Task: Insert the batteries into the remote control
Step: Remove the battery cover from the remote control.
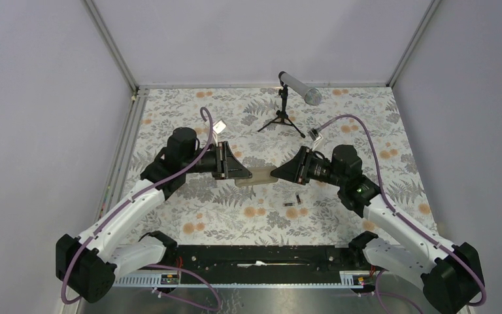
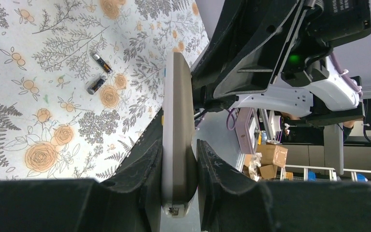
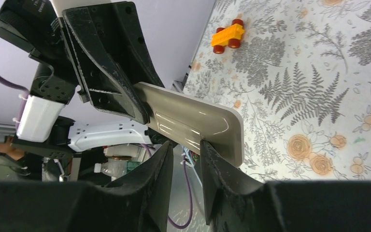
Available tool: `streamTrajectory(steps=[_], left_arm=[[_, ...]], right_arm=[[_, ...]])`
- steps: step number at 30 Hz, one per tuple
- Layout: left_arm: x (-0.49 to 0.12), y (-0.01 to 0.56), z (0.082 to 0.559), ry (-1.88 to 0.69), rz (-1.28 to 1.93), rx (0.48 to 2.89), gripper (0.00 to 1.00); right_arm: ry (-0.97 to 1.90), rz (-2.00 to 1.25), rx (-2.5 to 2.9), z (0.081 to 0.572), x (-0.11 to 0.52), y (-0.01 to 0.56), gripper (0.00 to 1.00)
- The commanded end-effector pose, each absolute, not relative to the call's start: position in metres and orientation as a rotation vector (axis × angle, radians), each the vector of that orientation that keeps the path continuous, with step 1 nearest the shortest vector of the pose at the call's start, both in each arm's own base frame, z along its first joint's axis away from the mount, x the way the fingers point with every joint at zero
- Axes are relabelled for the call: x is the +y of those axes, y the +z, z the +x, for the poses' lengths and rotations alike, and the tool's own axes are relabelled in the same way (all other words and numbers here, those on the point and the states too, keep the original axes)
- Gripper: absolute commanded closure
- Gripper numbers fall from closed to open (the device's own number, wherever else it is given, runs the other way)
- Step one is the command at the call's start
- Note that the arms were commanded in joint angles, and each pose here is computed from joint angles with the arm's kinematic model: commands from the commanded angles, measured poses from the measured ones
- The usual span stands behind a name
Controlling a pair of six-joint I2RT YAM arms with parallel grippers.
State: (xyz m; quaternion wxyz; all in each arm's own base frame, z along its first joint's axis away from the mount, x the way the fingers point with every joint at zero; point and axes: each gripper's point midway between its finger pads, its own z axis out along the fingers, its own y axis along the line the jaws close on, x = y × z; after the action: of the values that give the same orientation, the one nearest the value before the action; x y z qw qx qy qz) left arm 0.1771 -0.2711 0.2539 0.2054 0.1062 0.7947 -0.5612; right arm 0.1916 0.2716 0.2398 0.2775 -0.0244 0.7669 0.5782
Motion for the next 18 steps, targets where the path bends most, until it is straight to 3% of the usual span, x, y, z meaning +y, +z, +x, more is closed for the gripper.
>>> streamTrajectory(steps=[1,5,10,18], left_arm=[[-0.279,0.306,0.157,-1.715,0.482,1.981,1.00],[-0.279,0.307,0.160,-1.703,0.479,1.988,1.00],[-0.276,0.298,0.163,-1.625,0.496,2.035,1.00],[-0.274,0.287,0.166,-1.583,0.478,2.088,1.00]], right_arm=[[1.712,-0.158,1.957,0.179,0.283,0.258,0.66],[1.681,-0.147,1.980,0.181,0.282,0.256,0.68],[1.405,-0.038,2.111,0.200,0.264,0.226,0.69],[1.397,-0.032,2.084,0.203,0.262,0.232,0.69]])
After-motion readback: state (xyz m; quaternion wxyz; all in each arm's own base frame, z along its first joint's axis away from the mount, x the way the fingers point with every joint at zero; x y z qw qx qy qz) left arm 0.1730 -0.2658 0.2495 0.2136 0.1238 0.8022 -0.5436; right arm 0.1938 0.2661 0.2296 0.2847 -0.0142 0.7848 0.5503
